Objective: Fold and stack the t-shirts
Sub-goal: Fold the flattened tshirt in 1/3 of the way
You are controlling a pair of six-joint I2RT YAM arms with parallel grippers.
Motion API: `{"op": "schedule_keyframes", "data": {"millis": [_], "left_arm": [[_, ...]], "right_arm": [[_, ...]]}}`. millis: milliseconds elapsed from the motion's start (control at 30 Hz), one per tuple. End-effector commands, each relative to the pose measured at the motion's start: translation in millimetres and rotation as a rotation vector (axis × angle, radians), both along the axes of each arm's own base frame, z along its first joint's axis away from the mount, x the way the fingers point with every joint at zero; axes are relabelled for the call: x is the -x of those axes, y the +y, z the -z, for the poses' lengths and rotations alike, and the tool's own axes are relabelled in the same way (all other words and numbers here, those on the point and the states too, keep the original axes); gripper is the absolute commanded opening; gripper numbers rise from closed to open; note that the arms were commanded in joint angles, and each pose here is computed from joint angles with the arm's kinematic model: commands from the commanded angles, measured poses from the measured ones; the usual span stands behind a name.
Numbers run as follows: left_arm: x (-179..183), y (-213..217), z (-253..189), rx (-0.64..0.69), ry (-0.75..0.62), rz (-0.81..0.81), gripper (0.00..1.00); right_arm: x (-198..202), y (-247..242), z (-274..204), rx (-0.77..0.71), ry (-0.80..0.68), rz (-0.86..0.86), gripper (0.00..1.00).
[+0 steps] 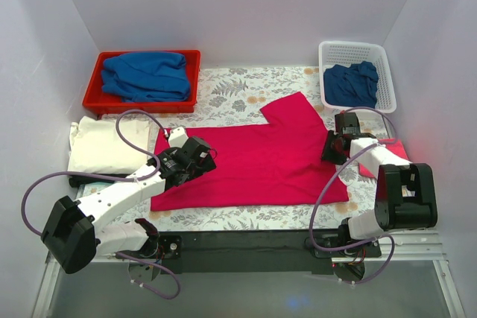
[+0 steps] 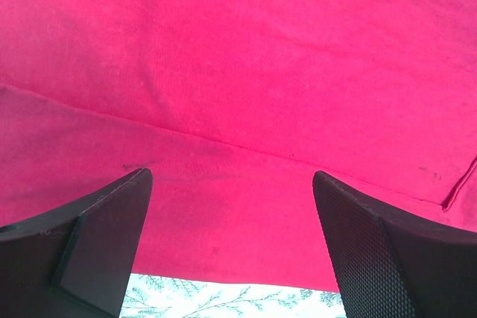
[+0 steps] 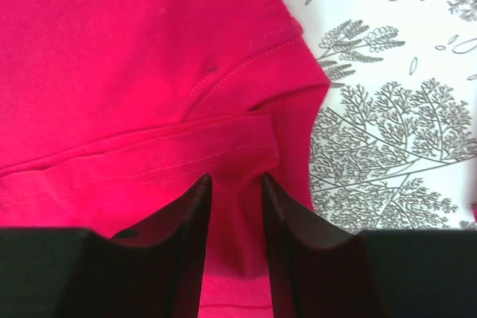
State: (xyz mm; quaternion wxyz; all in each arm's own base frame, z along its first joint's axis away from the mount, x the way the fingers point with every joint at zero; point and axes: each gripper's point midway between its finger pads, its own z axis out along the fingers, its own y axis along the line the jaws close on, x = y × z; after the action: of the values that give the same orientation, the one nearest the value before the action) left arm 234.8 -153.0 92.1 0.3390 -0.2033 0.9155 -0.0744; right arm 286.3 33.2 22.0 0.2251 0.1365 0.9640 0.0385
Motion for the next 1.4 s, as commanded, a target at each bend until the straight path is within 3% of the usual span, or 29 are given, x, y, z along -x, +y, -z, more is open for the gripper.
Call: {"op": "schedule_keyframes", "data": {"millis": [0,400,533,700,1067,1367], "left_arm": [[-4,0,-6,0.001,-0.022,0.006,0.88],[-17,-31,-16,0.069,-0.076,0.15,0.88],[-34,-60,-25,0.127,-0.122,0.227,0.86],[-55,-99,-24,0.183,-0.145,0.325,0.77],[-91,-179,-14,0.142,-0.19,0.468,0.72],[-93,-245,-1,0.125,-0.192,0.602,0.49]], "right_arm": [[2,-4,4,0.011,0.034,0.034,0.4],[-27,-9,-31,0.039,-0.102,0.048,0.39],[-29,-5,-31,0.023,-0.116,0.034,0.39],[-29,0,-17,-0.001,-0.088,0.016,0.38],[-23,0,-4,-0.003,-0.054,0.013,0.32],[-22,0,-1,0.001,-0.047,0.017,0.31]]}}
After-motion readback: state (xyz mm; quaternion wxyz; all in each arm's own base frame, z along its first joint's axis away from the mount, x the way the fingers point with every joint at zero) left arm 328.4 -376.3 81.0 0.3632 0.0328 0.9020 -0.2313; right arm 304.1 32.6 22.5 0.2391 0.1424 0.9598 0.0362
